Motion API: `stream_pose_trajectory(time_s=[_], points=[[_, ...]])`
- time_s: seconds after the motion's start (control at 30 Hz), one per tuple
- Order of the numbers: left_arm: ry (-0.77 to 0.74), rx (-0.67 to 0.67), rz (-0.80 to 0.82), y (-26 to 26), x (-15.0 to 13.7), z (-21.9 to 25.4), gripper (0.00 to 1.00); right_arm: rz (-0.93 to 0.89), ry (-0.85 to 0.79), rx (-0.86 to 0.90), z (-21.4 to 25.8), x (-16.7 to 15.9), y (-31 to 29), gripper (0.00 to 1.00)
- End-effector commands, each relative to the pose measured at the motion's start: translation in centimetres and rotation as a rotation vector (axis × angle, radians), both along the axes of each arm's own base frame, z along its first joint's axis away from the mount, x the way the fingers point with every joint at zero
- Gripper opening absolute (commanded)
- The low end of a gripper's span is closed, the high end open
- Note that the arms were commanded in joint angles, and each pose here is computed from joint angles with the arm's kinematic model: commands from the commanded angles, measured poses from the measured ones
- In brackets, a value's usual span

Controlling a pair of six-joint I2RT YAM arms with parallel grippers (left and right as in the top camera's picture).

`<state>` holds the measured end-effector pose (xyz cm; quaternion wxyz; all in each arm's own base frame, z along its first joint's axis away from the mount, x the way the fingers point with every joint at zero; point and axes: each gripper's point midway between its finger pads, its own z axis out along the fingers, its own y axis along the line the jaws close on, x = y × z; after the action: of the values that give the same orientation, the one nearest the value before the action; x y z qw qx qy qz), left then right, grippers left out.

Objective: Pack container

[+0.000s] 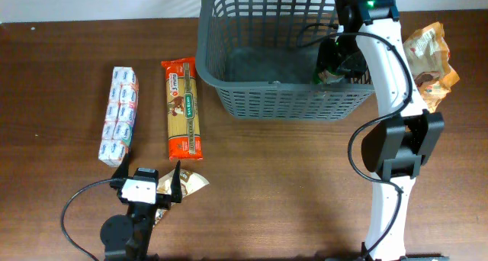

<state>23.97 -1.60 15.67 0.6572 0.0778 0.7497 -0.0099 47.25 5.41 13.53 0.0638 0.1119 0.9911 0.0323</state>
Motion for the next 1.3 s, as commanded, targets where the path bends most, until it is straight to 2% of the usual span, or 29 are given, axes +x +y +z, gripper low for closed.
stream_pose_trajectory(time_s=[0.0, 0.1, 0.17, 0.33, 0.4, 0.87, 1.13, 1.27], points=[[-0.005, 0.017, 0.003, 0.1, 0.0, -0.2, 0.99, 0.01, -0.008, 0.013, 0.3, 0.0, 0.1, 0.12], [-0.005, 0.017, 0.003, 0.1, 0.0, -0.2, 0.99, 0.01, -0.007, 0.013, 0.3, 0.0, 0.1, 0.18], [-0.005, 0.017, 0.003, 0.1, 0.0, -0.2, 0.99, 0.01, -0.008, 0.013, 0.3, 0.0, 0.1, 0.28], [-0.005, 0.017, 0.003, 0.1, 0.0, -0.2, 0.99, 0.012, -0.007, 0.02, 0.3, 0.0, 0.3, 0.82], [-0.005, 0.017, 0.003, 0.1, 0.0, -0.2, 0.99, 0.027, -0.006, 0.035, 0.3, 0.0, 0.6, 0.98], [-0.005, 0.017, 0.003, 0.1, 0.0, -0.2, 0.99, 0.078, -0.054, 0.036, 1.8, 0.6, 0.7, 0.99], [-0.005, 0.017, 0.003, 0.1, 0.0, -0.2, 0.99, 0.096, -0.283, 0.039, 10.1, 2.3, 0.7, 0.99], [-0.005, 0.017, 0.003, 0.1, 0.0, -0.2, 0.99, 0.086, -0.384, 0.032, 14.1, 2.0, 0.1, 0.99]])
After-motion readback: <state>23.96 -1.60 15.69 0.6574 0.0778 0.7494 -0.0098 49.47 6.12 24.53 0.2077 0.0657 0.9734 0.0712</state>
